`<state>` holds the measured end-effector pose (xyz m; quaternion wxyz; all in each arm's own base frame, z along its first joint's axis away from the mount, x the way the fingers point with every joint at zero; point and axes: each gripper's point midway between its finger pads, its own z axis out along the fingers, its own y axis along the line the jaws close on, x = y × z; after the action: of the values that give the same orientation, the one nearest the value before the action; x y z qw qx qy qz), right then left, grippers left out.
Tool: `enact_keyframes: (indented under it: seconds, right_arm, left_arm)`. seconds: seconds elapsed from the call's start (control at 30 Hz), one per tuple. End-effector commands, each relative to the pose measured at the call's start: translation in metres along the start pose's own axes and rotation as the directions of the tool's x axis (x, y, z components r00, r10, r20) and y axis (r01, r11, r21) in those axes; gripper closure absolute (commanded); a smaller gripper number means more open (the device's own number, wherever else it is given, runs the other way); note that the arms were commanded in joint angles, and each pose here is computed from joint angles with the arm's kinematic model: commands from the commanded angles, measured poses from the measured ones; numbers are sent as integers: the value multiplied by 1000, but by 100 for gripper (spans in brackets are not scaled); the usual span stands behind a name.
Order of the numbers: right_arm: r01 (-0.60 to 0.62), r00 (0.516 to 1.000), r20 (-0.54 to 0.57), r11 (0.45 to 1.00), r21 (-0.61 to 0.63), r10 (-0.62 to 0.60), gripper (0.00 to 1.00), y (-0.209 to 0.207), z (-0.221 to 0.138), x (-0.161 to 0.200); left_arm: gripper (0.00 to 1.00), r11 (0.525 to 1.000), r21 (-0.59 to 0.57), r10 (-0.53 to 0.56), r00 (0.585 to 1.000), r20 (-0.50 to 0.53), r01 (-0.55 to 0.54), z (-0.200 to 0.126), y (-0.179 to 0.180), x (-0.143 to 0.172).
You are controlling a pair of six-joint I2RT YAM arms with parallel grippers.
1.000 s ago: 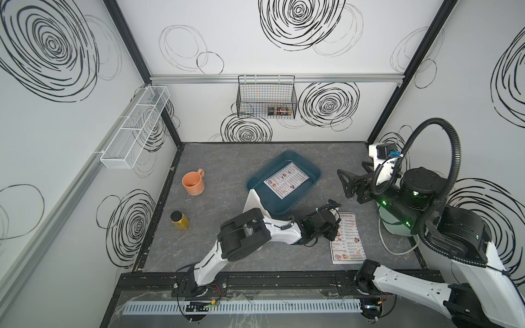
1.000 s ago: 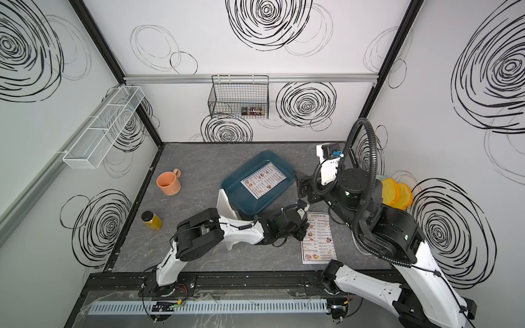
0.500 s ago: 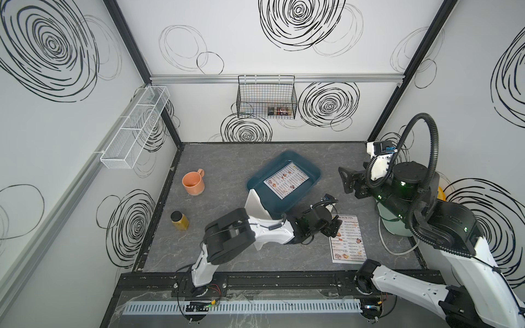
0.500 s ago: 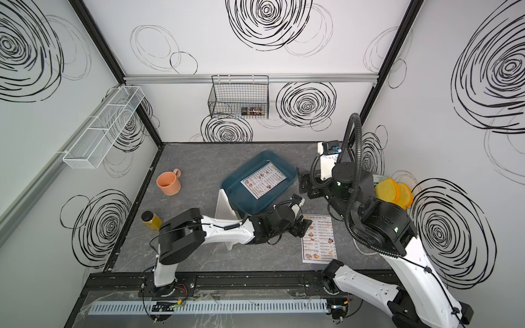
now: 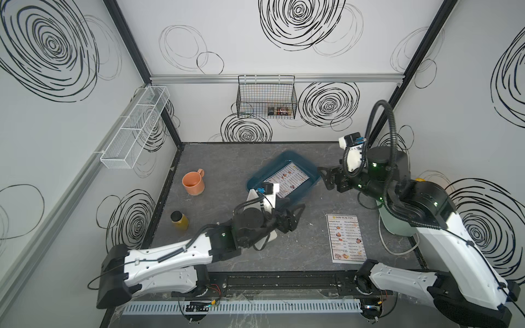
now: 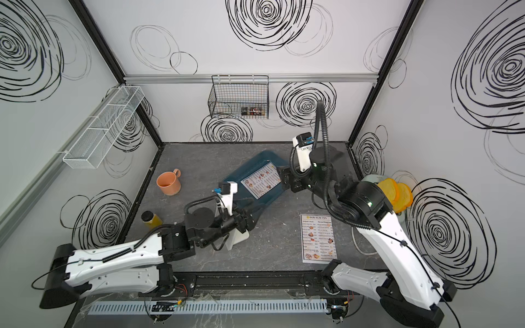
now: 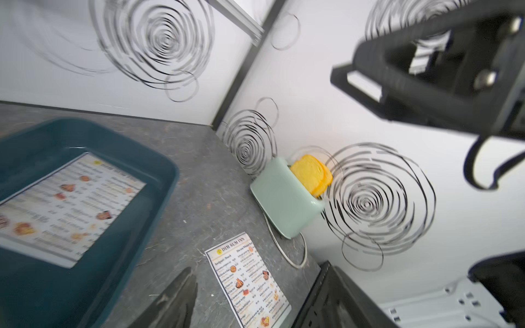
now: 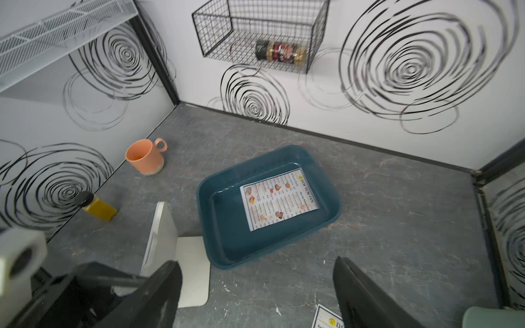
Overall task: Replace the menus in the menu holders
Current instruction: Move the menu holder to the center of the board.
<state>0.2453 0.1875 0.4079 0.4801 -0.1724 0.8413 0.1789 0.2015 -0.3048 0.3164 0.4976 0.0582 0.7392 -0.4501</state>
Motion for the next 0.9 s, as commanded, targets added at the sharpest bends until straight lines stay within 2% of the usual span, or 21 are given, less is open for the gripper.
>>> enact_keyframes:
  seconds: [0.0, 0.13, 0.2, 0.33, 0.43, 0.67, 0.87]
  right_arm:
    - [-7, 991, -130, 984, -176, -16, 13, 39, 19, 24]
    - [-23, 968, -247, 955, -295, -53, 11, 97, 41, 65]
    - [-37, 954, -294, 948, -316, -61, 11, 117, 52, 89]
    - [-33, 927, -362, 942, -334, -96, 10, 144, 70, 139]
    - [-51, 911, -402, 941, -335, -94, 12, 154, 82, 167]
    - [-89, 889, -451, 934, -345, -82, 34, 169, 109, 198]
    - [-83, 894, -441, 936, -343, -82, 62, 176, 125, 200]
  left_arm:
    - [26, 975, -183, -116, 990, 83, 130, -28, 47, -26]
    - [27, 929, -307, -140, 965, 220, 205, -62, 91, -75]
    - [27, 900, -365, -140, 952, 273, 237, -79, 116, -90]
    - [27, 850, -425, -161, 921, 354, 311, -108, 154, -108]
    - [28, 828, -445, -172, 910, 376, 341, -122, 169, -112]
    - [30, 808, -466, -183, 905, 385, 361, -135, 180, -109]
    - [31, 802, -470, -186, 902, 389, 368, -142, 179, -106]
